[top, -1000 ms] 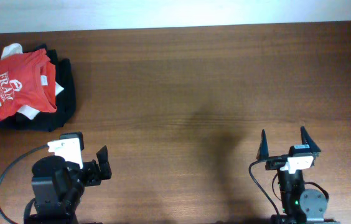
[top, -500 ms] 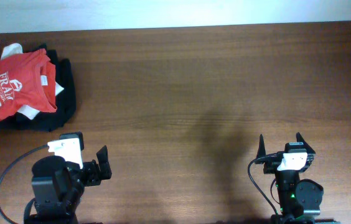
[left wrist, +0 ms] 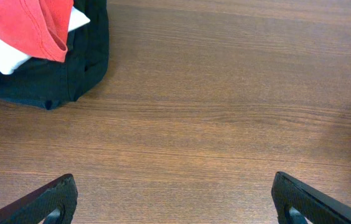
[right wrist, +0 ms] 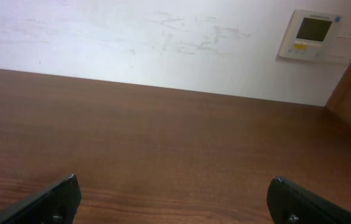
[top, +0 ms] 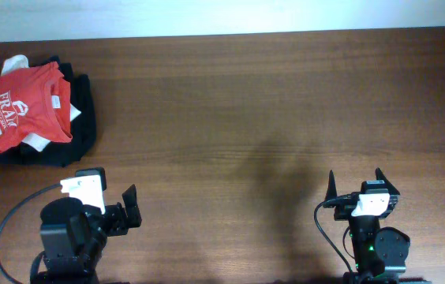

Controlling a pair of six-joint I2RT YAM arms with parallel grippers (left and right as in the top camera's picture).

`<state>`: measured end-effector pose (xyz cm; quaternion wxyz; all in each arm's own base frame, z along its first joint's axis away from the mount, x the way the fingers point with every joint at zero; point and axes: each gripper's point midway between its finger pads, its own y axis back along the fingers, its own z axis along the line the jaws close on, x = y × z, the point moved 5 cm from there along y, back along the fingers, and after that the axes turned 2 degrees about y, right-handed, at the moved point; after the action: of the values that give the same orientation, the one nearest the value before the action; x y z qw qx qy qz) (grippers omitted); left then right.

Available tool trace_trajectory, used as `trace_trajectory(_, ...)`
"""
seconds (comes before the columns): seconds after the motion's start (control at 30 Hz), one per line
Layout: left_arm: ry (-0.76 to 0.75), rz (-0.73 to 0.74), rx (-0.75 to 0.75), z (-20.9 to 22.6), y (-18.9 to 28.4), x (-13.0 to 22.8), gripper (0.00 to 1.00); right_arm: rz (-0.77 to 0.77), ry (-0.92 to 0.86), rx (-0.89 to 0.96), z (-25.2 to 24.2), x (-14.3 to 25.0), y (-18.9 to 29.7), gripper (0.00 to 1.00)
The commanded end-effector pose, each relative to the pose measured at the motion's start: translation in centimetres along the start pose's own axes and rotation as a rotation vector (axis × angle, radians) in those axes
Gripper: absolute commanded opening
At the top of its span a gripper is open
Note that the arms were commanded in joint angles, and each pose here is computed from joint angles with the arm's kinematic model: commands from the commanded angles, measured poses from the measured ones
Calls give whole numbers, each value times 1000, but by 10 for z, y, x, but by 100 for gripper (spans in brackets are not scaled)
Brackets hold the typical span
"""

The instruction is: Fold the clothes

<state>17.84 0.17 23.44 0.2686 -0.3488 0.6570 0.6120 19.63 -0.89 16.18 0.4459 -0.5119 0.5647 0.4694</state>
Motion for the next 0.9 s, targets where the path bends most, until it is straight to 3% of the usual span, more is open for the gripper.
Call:
trace_trajectory(0.0,5,-19,-9,2,4,3,99,3,-10,2,1,2,0,99)
trace_trajectory(0.2,-1,-159,-11,6,-6,23,99,3,-10,2,1,2,0,99)
trace_trajectory(0.57,-26,-648,77,2,-49,35,99,3,-10,2,1,2,0,99)
trace_trajectory(0.87,-101,-583,63,0,-60,48,99,3,-10,2,1,2,0,99)
